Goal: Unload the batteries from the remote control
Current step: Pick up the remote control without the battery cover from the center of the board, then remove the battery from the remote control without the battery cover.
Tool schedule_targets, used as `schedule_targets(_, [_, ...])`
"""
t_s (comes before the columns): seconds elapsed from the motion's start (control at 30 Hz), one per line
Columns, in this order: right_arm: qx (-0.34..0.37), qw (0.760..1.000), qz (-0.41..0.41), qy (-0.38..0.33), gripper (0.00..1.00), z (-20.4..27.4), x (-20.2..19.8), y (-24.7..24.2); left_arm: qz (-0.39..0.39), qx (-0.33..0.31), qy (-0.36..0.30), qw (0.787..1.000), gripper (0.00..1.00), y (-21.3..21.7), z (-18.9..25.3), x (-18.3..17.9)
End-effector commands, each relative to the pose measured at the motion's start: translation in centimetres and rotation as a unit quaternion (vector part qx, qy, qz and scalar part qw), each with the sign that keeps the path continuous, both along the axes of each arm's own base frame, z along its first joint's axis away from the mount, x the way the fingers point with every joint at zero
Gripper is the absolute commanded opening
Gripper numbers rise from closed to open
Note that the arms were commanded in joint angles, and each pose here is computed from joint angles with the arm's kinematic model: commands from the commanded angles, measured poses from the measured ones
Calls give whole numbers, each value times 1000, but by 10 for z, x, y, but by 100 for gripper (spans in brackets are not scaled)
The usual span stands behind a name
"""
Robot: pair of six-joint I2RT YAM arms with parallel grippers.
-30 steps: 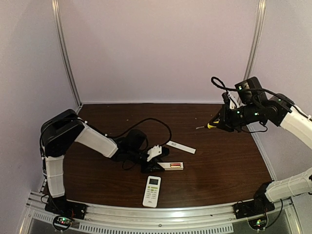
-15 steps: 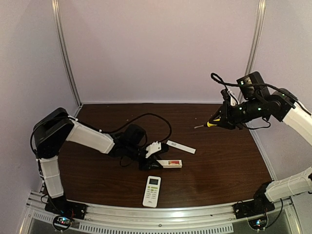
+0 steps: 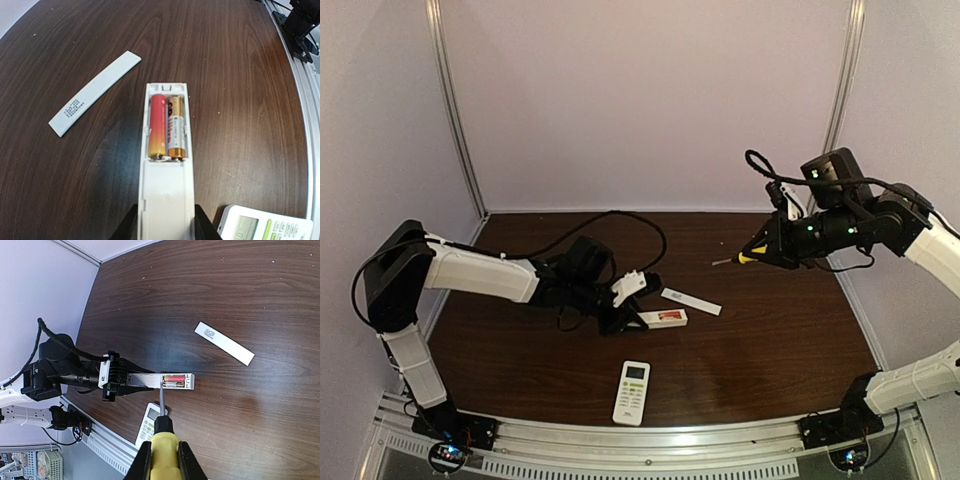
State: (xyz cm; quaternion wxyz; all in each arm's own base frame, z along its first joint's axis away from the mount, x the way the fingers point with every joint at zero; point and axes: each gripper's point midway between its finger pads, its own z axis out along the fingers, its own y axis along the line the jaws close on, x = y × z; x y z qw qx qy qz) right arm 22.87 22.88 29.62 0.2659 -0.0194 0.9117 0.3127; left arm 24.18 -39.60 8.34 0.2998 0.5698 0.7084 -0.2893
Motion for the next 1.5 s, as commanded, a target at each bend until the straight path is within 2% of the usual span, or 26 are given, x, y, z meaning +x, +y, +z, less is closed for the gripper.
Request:
schedule_targets(0.0, [-1, 999, -22, -35, 0, 15, 6, -3, 20, -11, -8, 1000, 0, 0, 26, 8])
schedule_targets(0.57, [0, 999, -9, -33, 0, 14, -1, 6, 54, -20, -74, 996, 0, 8, 55, 25])
schedule_targets(0.83, [0, 999, 16, -29, 0, 11, -10, 24, 4, -49, -87, 995, 0, 8, 65, 6])
schedule_targets(1.13, [-1, 999, 31, -24, 0, 7, -14, 39, -39, -47, -105, 993, 0, 8, 63, -3])
schedule_targets(1.47, [-16, 1000, 22, 11, 0, -15, -8, 56, -40, -51, -110, 992, 0, 5, 70, -3])
